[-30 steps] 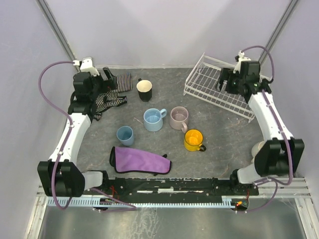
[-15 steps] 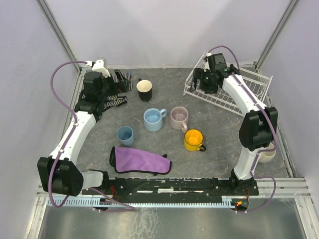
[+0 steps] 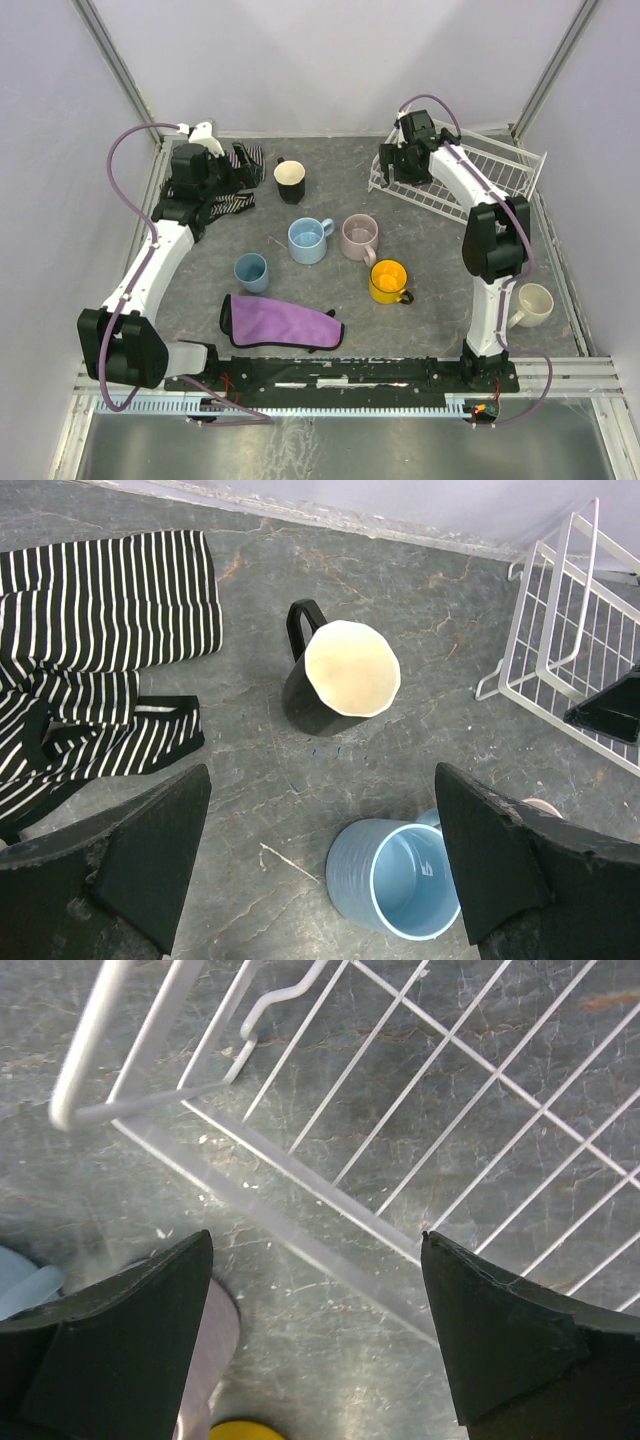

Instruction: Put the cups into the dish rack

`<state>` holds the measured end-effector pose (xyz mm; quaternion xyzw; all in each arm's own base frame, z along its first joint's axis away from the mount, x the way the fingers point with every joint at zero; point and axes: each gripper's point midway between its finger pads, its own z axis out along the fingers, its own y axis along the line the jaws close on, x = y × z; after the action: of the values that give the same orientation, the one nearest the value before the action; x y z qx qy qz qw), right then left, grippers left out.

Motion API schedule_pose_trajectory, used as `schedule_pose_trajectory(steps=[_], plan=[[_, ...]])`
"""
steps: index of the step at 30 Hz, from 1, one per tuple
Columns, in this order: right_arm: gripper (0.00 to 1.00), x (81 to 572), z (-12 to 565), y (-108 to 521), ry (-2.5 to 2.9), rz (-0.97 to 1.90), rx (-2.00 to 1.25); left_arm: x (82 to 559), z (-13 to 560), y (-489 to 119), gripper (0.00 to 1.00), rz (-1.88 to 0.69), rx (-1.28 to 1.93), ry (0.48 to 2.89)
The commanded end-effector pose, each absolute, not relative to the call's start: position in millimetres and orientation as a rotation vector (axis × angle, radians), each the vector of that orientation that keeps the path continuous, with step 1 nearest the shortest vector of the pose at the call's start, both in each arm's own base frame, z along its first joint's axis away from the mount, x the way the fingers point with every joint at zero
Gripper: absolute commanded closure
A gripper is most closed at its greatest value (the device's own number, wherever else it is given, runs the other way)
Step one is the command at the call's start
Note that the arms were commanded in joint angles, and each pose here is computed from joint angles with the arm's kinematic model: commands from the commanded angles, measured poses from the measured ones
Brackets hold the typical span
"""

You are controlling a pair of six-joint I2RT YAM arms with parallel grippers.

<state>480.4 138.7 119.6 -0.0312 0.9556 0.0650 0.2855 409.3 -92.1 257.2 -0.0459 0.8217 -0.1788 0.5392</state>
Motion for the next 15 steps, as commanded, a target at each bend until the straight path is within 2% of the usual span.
schedule_pose_trajectory(steps=[1,9,10,12,15], plan=[[0.09,503.8,132.6,134.5,2.479,0.083,-0.180,407.2,269.5,-93.2,0.01,-0.424,-0.065,1.913],[0.21,497.5,122.6,133.8,2.496,0.070,-0.222,409.0,261.9,-90.1,0.01,-0.401,-0.073,1.928],[0.25,493.8,120.9,133.7,2.501,0.072,-0.227,409.4,260.5,-89.7,0.01,-0.400,-0.076,1.932],[0.40,483.4,115.5,131.6,2.513,0.073,-0.222,409.9,256.4,-90.2,0.01,-0.401,-0.078,1.942],[0.53,471.8,108.8,129.8,2.531,0.079,-0.230,410.2,252.1,-90.7,0.01,-0.405,-0.084,1.950]])
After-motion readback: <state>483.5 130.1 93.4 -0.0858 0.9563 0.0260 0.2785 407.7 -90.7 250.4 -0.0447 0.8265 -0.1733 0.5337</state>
